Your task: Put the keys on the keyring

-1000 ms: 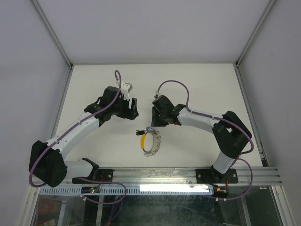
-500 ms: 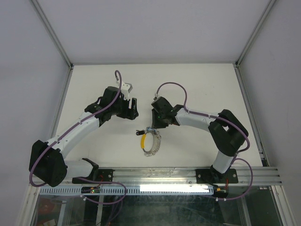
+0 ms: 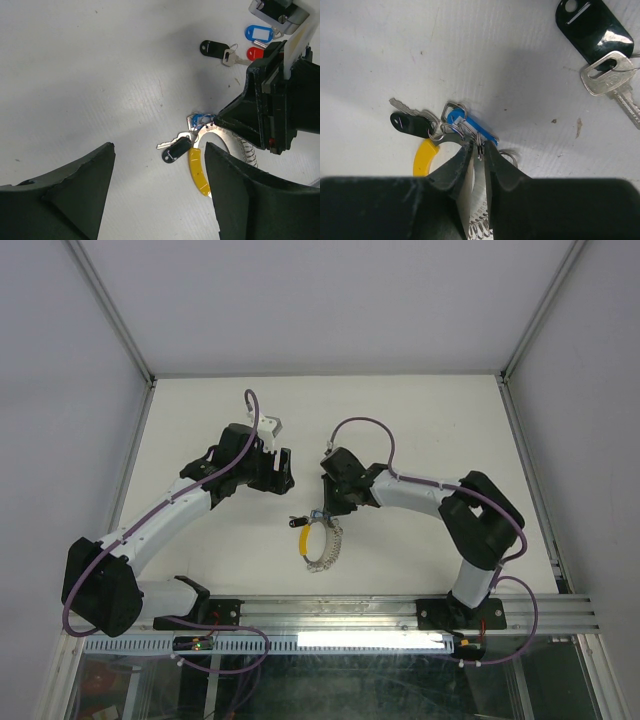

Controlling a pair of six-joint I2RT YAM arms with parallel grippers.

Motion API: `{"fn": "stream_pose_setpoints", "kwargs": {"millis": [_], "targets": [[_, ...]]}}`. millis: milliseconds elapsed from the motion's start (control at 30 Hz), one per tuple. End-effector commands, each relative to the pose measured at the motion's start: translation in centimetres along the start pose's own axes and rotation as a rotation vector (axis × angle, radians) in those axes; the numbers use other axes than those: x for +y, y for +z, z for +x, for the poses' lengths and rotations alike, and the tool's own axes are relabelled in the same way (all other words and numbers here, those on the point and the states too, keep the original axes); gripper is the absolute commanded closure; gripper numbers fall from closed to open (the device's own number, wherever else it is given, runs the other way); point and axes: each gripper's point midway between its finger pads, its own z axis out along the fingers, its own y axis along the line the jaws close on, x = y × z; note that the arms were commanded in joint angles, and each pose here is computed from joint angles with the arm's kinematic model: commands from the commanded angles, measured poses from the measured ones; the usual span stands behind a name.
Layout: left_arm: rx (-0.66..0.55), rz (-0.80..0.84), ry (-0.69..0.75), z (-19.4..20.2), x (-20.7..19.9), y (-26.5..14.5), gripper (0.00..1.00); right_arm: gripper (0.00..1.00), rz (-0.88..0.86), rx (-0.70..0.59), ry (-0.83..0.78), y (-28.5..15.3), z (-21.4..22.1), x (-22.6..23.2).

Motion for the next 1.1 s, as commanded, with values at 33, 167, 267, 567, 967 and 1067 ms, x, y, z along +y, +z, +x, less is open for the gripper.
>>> {"fn": "stream_pose_setpoints", "kwargs": {"millis": [33, 167, 267, 567, 967, 1067], "targets": [[-0.071, 0.023, 0.016, -2.6, -0.3, -0.6, 0.29, 0.85, -0.042, -0.023, -0.018, 0.1, -1.0, 1.4], [-0.070, 0.023, 0.016, -2.5, -0.3, -0.5, 0.29, 0.93, -0.045, -0.031, -0.019, 0.0, -1.1, 1.5], [-0.072, 0.023, 0.017, -2.6, -0.3, -0.6, 0.29, 0.98, -0.046, -0.058, -0.026, -0.7, -1.7, 1.6], [-0.075, 0.025, 0.016, -2.7, -0.3, -0.7, 0.30, 1.00, -0.117, -0.162, -0.187, -4.1, -3.5, 2.9], [-0.140, 0.062, 0.021, -3.9, -1.0, -2.0, 0.31, 1.00, -0.217, -0.263, -0.487, -8.7, -3.7, 4.2], [-0.178, 0.081, 0.021, -4.6, -1.2, -2.7, 0.31, 1.00, -0.246, -0.316, -0.530, -10.7, -4.3, 4.7]]}}
